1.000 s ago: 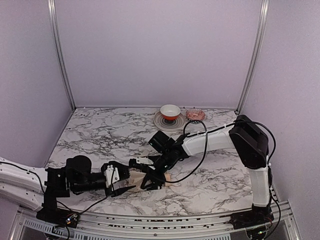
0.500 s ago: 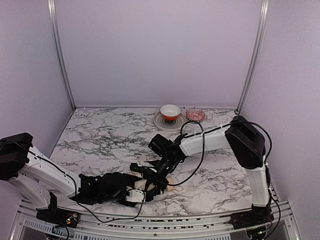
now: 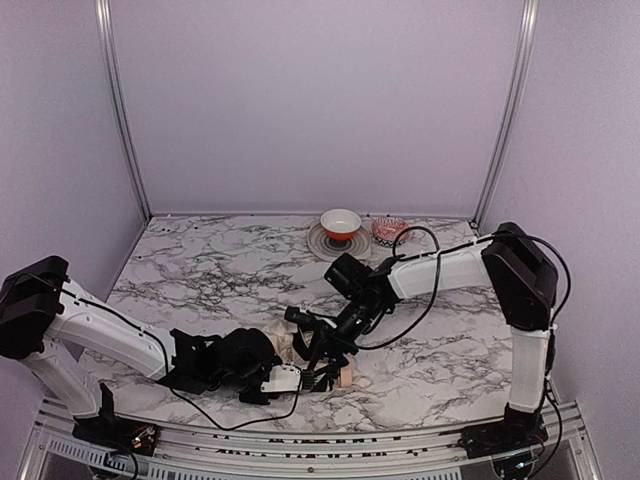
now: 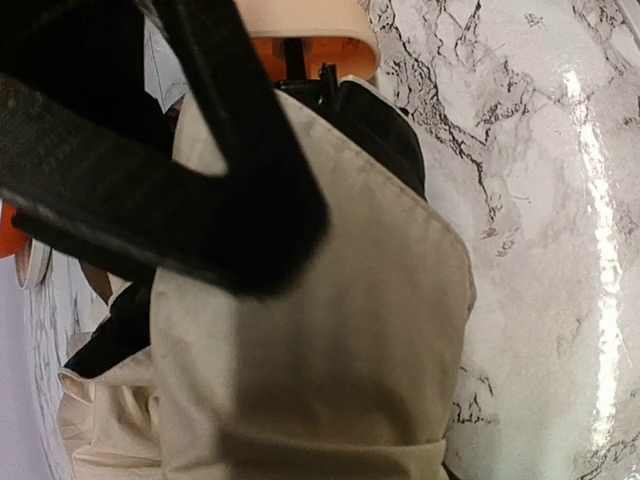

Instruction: Put away the umbrella

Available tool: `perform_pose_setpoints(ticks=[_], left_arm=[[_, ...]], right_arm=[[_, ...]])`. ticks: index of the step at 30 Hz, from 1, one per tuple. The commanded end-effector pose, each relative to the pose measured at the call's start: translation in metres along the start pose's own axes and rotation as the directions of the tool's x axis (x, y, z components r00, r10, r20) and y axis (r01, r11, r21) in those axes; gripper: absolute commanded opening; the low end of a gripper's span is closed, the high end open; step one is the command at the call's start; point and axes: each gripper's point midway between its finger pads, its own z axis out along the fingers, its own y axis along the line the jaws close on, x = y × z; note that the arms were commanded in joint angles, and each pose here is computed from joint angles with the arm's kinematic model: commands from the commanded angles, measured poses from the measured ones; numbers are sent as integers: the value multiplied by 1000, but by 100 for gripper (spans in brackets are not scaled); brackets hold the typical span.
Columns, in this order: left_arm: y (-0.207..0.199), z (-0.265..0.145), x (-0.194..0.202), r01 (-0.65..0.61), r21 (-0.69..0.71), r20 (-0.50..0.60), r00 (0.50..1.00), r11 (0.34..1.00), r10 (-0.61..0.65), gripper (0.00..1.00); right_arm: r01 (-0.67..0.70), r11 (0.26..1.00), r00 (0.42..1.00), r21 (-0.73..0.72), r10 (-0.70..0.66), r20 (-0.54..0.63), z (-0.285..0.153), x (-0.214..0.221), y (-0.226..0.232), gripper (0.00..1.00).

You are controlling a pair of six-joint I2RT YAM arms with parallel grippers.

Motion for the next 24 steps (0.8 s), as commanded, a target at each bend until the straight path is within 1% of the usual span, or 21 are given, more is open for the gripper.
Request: perform_pose_setpoints(ticks=[1, 4, 7, 9, 10, 11, 12, 13, 14, 15, 16, 18, 20, 21, 23, 24], left_arm=[[-45, -2, 36, 77, 255, -145, 989, 964, -41, 15], [-41, 0, 31, 161, 317, -167, 980, 935, -112, 12], [-38, 1, 35, 258, 366, -222, 957, 894, -185, 10], [-37, 2, 36, 332, 406, -252, 936, 851, -245, 9], [-36, 2, 36, 374, 426, -271, 921, 824, -278, 9], [-36, 1, 36, 412, 448, -285, 907, 793, -310, 9], [-35, 1, 35, 448, 467, -299, 892, 763, -340, 8], [-35, 0, 33, 465, 493, -301, 884, 736, -357, 6], [-33, 0, 31, 479, 505, -300, 877, 718, -375, 6], [-32, 0, 28, 494, 521, -302, 869, 696, -391, 6], [-31, 0, 26, 511, 538, -308, 860, 670, -407, 6], [-28, 1, 25, 543, 564, -328, 839, 622, -435, 7], [-26, 5, 29, 567, 561, -358, 823, 603, -440, 7], [-25, 7, 30, 573, 558, -369, 819, 600, -438, 7], [-27, 8, 34, 580, 560, -393, 814, 591, -427, 7], [-28, 9, 35, 581, 560, -398, 814, 591, -423, 7]], right_arm=[[-31, 976, 989, 218, -2, 147, -67, -25, -22, 66], [-50, 934, 975, 354, -32, 220, -102, -29, -25, 67], [-55, 854, 955, 517, -106, 276, -131, -35, -22, 68], [-21, 813, 933, 582, -193, 304, -142, -36, -9, 68], [13, 789, 913, 615, -260, 314, -148, -39, 2, 68], [38, 759, 895, 650, -315, 315, -151, -36, 10, 68], [78, 711, 861, 699, -401, 311, -156, -40, 21, 68], [103, 685, 845, 721, -442, 300, -156, -33, 29, 69], [158, 633, 815, 758, -517, 263, -154, -32, 38, 69], [230, 603, 790, 764, -574, 216, -139, -25, 52, 70], [294, 558, 759, 776, -629, 165, -132, -21, 63, 71], [419, 474, 714, 774, -699, 42, -104, -10, 74, 73], [522, 392, 677, 758, -731, -88, -78, 3, 73, 77], [556, 354, 669, 752, -727, -152, -67, 8, 67, 80], [593, 295, 670, 749, -697, -255, -55, 13, 49, 84], [594, 270, 675, 757, -680, -287, -54, 10, 41, 85]])
